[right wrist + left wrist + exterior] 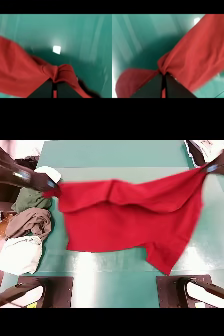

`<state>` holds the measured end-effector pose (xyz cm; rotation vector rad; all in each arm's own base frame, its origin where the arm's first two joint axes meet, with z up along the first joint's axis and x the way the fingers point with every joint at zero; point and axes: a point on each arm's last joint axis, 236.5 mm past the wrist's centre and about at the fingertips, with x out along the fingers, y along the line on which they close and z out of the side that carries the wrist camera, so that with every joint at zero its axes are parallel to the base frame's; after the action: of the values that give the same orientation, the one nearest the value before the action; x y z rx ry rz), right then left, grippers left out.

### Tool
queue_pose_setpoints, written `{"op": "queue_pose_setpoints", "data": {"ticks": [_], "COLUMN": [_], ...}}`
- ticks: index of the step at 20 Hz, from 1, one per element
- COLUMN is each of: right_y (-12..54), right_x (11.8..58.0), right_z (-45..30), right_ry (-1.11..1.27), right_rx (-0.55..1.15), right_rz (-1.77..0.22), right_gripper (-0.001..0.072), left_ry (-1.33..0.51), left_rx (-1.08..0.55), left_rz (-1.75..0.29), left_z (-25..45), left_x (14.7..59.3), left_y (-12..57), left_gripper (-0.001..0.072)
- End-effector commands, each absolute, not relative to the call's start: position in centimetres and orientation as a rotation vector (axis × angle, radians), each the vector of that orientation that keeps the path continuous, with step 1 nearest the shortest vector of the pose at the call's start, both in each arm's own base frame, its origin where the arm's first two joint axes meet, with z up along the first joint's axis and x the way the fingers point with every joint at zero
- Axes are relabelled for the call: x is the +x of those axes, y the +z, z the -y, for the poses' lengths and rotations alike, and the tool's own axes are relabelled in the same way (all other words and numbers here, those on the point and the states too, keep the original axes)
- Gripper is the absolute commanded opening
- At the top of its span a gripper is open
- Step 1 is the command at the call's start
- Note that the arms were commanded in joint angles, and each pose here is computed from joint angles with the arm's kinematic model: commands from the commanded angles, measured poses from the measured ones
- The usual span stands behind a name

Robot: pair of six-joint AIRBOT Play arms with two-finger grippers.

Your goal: Fold the shirts.

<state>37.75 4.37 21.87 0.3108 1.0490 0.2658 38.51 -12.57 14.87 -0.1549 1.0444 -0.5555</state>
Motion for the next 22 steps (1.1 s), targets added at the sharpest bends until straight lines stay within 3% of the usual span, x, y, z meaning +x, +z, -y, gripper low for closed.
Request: {"op": "queue_pose_setpoints", "data": {"ticks": [1,2,3,4,5,6,7,8,12,15,22], "right_y": [11.9,10.3,9.1,8.4,8.1,8.0,8.3,9.1,13.2,15.3,14.7], "right_x": [42.5,43.9,45.2,46.3,47.0,47.5,47.7,47.6,44.9,42.5,39.5], "right_z": [-5.3,-5.3,-5.5,-5.3,-5.2,-5.1,-5.0,-4.5,-3.4,-3.8,-4.1], "right_ry": [0.263,0.247,0.237,0.227,0.22,0.22,0.223,0.223,0.269,0.298,0.263], "right_rx": [0.365,0.38,0.395,0.405,0.41,0.408,0.405,0.404,0.334,0.279,0.303], "right_rz": [-1.17,-1.16,-1.14,-1.121,-1.111,-1.108,-1.111,-1.112,-1.119,-1.078,-1.016], "right_gripper": [0.0018,0.0018,0.002,0.0021,0.0029,0.0202,0.0426,0.0452,0.0445,0.0307,0.0306], "left_ry": [-0.527,-0.515,-0.506,-0.489,-0.479,-0.474,-0.467,-0.461,-0.459,-0.417,-0.347], "left_rx": [-0.239,-0.261,-0.276,-0.287,-0.285,-0.288,-0.292,-0.298,-0.385,-0.459,-0.624], "left_rz": [-1.251,-1.262,-1.264,-1.254,-1.236,-1.22,-1.208,-1.198,-1.224,-1.298,-1.481], "left_z": [12.7,12.8,12.8,12.7,12.5,12.1,11.3,10.1,5.6,4.7,8.2], "left_x": [41.2,42.0,42.6,43.2,43.7,44.2,44.7,45.0,43.1,38.8,24.9], "left_y": [3.1,1.6,0.6,0.2,0.3,0.9,1.7,2.9,6.9,4.5,-4.6], "left_gripper": [0.0024,0.0026,0.0152,0.0446,0.0528,0.0528,0.0528,0.0528,0.0527,0.0527,0.0527]}}
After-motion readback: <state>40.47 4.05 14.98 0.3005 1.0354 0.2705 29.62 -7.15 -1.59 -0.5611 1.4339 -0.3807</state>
